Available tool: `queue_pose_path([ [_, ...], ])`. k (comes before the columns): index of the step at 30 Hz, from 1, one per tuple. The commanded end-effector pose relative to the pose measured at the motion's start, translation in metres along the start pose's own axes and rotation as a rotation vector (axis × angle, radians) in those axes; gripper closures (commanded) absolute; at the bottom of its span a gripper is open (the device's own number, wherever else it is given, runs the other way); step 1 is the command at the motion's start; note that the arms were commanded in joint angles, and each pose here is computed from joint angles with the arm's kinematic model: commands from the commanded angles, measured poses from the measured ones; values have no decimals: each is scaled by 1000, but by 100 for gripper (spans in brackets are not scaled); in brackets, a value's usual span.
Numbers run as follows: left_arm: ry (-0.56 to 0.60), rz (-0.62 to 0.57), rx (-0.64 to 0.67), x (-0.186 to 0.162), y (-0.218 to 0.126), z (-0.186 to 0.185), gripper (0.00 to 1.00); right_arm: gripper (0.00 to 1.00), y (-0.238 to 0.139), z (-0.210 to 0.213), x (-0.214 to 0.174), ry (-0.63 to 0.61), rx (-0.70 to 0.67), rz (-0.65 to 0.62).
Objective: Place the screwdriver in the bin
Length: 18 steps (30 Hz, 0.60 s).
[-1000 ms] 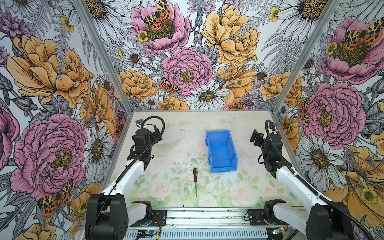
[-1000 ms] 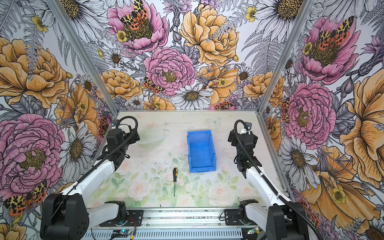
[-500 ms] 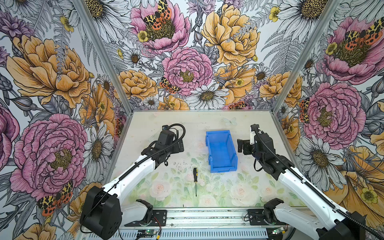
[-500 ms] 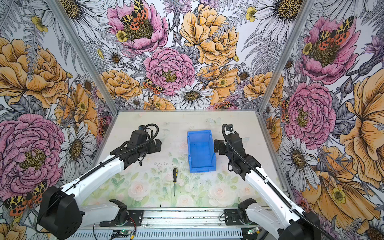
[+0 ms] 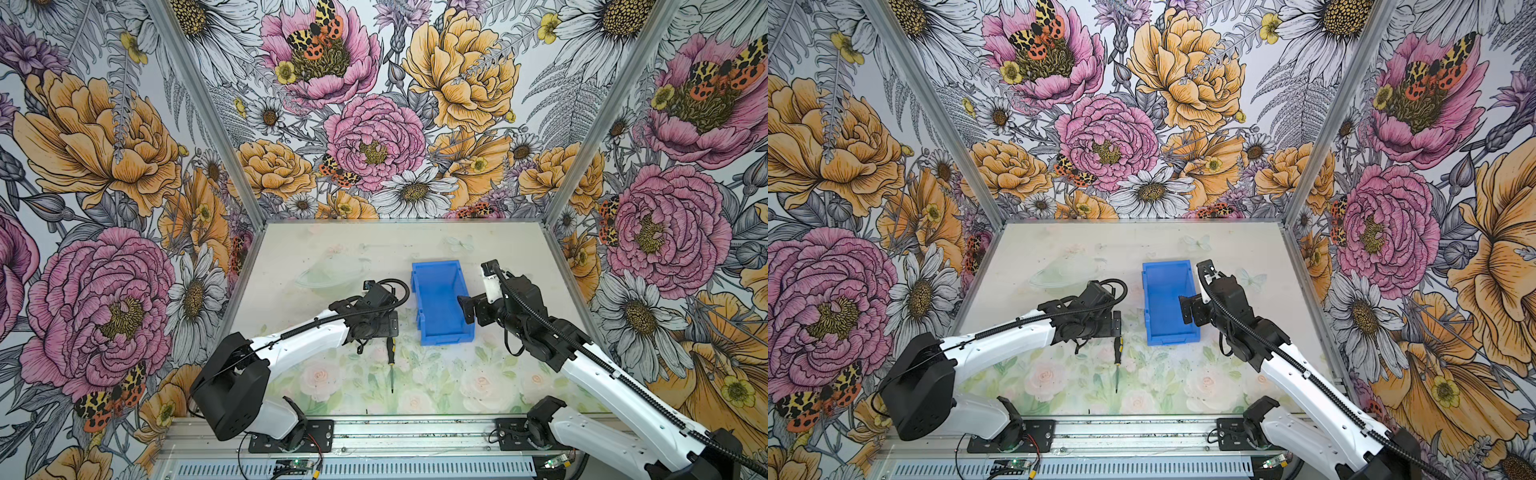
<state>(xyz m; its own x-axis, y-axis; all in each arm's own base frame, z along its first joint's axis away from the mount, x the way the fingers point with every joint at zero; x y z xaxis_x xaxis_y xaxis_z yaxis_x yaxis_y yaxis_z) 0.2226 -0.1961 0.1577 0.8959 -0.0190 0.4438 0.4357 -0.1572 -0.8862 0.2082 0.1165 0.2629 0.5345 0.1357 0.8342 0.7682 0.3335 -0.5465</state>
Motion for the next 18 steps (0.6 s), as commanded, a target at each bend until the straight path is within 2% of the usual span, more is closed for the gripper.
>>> queue_pose_path([
  [1, -32, 9, 24, -3, 0, -7, 2, 0, -9, 10, -6, -54, 80, 9],
  [5, -18, 38, 32, -8, 9, -16, 4, 0, -12, 20, -11, -108, 179, 12],
  [10, 11, 69, 52, -21, 21, -30, 6, 0, -18, 49, -19, -220, 497, -37],
  [18, -2, 107, 81, -36, 33, -35, 16, 0, -33, 69, -32, -363, 729, -48],
])
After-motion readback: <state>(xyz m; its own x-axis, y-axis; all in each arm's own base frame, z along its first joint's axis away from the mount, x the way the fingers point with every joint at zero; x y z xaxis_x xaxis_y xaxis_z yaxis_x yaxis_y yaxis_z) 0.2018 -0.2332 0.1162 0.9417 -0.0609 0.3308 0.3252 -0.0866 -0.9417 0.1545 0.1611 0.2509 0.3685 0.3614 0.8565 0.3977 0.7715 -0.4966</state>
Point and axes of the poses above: each gripper's point midway between its finger pads, its own y axis out along the fingers, its own z axis along the line the jaws close on, x = y × z, the point moved 9 cm from there along -y, back along the fingers, and after that the axes turned 4 degrees about y, right-handed, at the moved point
